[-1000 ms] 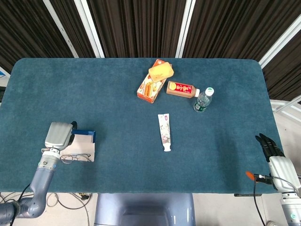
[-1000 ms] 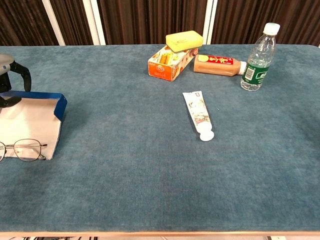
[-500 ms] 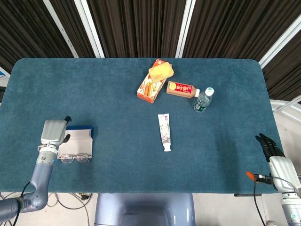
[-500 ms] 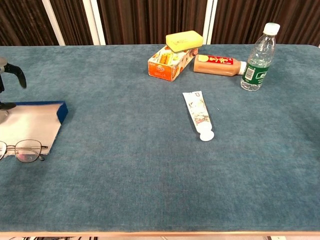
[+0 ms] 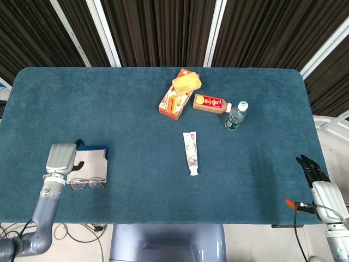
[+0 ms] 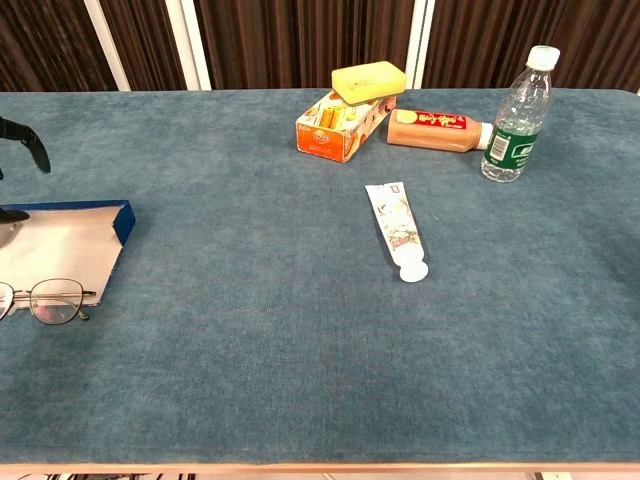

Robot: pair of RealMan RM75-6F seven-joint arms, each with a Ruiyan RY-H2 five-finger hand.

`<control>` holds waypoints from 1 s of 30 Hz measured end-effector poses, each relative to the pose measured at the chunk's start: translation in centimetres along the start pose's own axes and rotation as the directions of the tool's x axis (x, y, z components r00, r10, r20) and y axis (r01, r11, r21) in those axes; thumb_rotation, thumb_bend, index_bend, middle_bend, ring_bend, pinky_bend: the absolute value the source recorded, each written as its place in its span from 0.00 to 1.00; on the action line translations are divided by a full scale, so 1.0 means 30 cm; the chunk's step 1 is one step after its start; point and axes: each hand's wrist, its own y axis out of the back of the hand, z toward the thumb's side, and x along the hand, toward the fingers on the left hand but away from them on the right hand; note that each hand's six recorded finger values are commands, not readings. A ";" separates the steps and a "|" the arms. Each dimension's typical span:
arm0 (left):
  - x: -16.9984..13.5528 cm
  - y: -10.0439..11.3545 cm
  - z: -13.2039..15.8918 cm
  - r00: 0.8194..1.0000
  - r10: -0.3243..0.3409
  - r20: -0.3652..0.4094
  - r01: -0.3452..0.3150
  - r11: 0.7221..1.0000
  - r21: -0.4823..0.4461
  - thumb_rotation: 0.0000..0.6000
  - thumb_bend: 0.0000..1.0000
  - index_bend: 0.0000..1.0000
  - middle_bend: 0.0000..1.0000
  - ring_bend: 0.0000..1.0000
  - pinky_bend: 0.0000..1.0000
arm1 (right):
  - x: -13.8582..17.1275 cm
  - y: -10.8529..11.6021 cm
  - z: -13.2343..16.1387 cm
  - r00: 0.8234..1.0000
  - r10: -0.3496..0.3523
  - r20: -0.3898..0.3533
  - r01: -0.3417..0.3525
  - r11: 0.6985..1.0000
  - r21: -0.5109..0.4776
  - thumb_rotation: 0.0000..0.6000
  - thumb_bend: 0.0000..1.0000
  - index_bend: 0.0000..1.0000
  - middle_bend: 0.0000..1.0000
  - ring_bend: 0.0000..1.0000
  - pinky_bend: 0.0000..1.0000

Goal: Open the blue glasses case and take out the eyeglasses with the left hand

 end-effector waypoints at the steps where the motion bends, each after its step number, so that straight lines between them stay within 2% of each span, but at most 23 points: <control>1: -0.015 -0.002 0.007 1.000 -0.009 0.006 0.009 1.000 -0.011 1.00 0.26 0.44 1.00 0.98 1.00 | 0.000 0.000 0.000 1.000 0.000 0.000 0.000 1.000 0.000 1.00 0.12 0.00 0.00 0.00 0.19; 6: -0.101 -0.027 0.038 0.996 -0.090 0.022 0.091 0.994 -0.057 1.00 0.28 0.48 1.00 0.99 1.00 | 0.000 0.000 0.000 1.000 0.001 -0.001 -0.001 1.000 -0.001 1.00 0.12 0.00 0.00 0.00 0.19; 13: -0.152 -0.106 0.030 0.984 -0.179 -0.008 0.178 0.983 -0.049 1.00 0.29 0.49 1.00 0.99 1.00 | 0.001 0.002 0.000 1.000 0.000 -0.001 0.000 1.000 -0.002 1.00 0.12 0.00 0.00 0.00 0.19; 30: -0.148 -0.161 0.012 0.977 -0.206 -0.049 0.204 0.978 -0.046 1.00 0.31 0.52 1.00 0.99 1.00 | 0.000 0.001 0.001 1.000 0.001 -0.001 -0.001 1.000 -0.003 1.00 0.12 0.00 0.00 0.00 0.19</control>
